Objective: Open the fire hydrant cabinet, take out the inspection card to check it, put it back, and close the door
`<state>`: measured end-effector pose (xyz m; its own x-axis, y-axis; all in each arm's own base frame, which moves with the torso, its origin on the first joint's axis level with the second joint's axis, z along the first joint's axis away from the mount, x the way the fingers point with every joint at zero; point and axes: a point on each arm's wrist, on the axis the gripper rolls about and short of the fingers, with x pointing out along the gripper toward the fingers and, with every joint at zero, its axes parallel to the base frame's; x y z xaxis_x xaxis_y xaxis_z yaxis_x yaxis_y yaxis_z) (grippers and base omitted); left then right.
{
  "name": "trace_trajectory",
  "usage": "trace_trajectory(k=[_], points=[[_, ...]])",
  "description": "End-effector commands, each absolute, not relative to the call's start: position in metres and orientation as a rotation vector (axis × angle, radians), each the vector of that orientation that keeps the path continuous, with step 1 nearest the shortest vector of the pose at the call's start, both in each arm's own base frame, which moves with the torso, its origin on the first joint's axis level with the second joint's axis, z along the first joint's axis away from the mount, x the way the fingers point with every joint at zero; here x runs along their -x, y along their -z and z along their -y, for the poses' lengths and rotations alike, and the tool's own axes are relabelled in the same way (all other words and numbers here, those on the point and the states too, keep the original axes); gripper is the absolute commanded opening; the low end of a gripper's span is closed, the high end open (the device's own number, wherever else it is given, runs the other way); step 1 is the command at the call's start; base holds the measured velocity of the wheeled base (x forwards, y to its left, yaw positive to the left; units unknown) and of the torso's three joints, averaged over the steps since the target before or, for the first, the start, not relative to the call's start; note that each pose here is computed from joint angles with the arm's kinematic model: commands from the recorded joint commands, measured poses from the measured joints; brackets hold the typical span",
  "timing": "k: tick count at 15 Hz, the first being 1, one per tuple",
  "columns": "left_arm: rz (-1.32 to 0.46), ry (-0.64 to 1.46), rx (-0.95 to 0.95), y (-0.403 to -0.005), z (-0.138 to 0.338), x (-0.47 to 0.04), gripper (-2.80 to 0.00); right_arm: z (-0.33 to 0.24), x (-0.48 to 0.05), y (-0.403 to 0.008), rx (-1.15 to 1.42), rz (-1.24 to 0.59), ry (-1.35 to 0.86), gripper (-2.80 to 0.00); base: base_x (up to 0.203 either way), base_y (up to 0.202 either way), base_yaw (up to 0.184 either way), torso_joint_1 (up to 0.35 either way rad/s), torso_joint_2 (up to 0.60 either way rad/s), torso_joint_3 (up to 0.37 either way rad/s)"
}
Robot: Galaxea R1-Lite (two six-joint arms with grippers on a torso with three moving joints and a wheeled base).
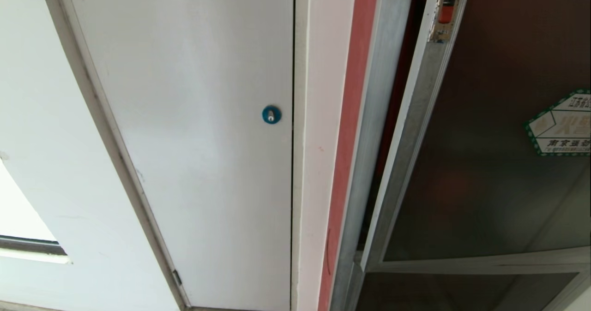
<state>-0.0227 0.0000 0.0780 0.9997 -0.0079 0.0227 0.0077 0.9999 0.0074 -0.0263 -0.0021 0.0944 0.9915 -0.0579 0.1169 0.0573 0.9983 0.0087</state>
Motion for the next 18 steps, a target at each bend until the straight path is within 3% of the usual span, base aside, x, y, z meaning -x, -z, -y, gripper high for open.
trace_trajectory(k=[1,5,18], points=[[0.011,0.008,-0.008,-0.0746,0.0000,0.0218,-2.80,0.0014,0.0229,-0.0849,-0.001,0.095,0.029,-2.80,0.000,0.000,0.000,0.000,0.00,0.000],[0.011,0.008,-0.008,-0.0746,0.0000,0.0218,-2.80,0.0006,0.0225,-0.0757,0.007,0.006,-0.006,-2.80,0.000,0.000,0.000,0.000,0.00,0.000],[0.011,0.008,-0.008,-0.0746,0.0000,0.0218,-2.80,0.0005,0.0225,-0.0758,-0.060,0.006,-0.011,-2.80,0.000,0.000,0.000,0.000,0.00,0.000]])
